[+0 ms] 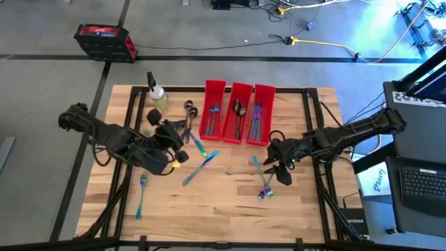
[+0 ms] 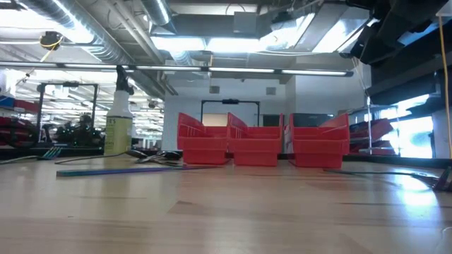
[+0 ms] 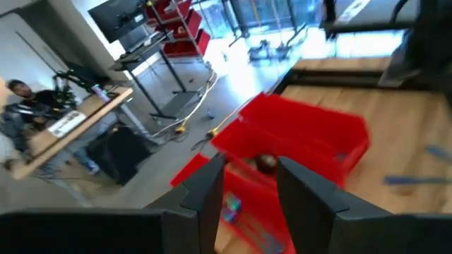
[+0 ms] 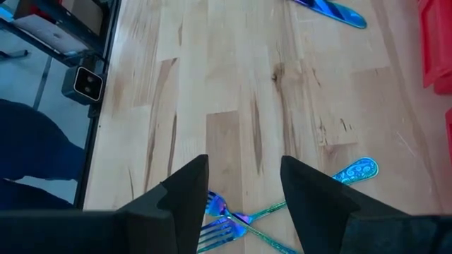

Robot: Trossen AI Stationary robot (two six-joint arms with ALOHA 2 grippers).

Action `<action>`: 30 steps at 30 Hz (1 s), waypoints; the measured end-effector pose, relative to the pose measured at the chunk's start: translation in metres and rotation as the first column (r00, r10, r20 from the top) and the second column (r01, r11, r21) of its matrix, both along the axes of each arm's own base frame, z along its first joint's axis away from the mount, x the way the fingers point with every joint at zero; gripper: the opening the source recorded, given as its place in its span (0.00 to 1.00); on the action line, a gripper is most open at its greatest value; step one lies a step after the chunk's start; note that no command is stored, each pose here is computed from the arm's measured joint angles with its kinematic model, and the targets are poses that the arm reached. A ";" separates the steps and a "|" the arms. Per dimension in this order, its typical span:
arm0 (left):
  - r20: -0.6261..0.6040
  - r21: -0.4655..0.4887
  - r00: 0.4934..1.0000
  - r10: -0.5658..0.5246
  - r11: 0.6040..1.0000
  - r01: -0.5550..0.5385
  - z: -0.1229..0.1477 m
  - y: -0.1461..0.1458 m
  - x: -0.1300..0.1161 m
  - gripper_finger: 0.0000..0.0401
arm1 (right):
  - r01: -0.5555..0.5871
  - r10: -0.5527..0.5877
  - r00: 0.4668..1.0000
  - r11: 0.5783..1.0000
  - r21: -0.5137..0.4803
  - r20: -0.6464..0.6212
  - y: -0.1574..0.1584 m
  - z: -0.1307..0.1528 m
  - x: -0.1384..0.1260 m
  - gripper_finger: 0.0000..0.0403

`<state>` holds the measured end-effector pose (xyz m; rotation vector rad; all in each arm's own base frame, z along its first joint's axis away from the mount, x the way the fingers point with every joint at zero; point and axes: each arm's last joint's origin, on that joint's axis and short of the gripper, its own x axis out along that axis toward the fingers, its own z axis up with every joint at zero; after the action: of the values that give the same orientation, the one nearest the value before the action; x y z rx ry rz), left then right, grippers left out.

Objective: Sort silverware
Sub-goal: Put the blue fork into the left red silverware bin

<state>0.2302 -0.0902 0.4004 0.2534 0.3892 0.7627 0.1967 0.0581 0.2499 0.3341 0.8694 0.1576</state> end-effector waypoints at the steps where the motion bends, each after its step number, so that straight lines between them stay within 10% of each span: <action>1: -0.012 0.005 1.000 0.002 1.000 -0.002 -0.001 0.000 0.000 0.29 | 0.000 0.000 1.000 1.000 0.000 0.000 0.000 0.000 0.000 0.41; 30: -0.041 -0.134 0.993 -0.107 0.986 0.101 -0.006 -0.003 0.002 0.29 | 0.000 0.000 1.000 1.000 0.000 -0.001 0.000 0.000 0.000 0.41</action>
<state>0.2317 -0.0936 0.3949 0.1669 0.4660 0.6265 0.1966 0.0580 0.2498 0.3338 0.8701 0.1570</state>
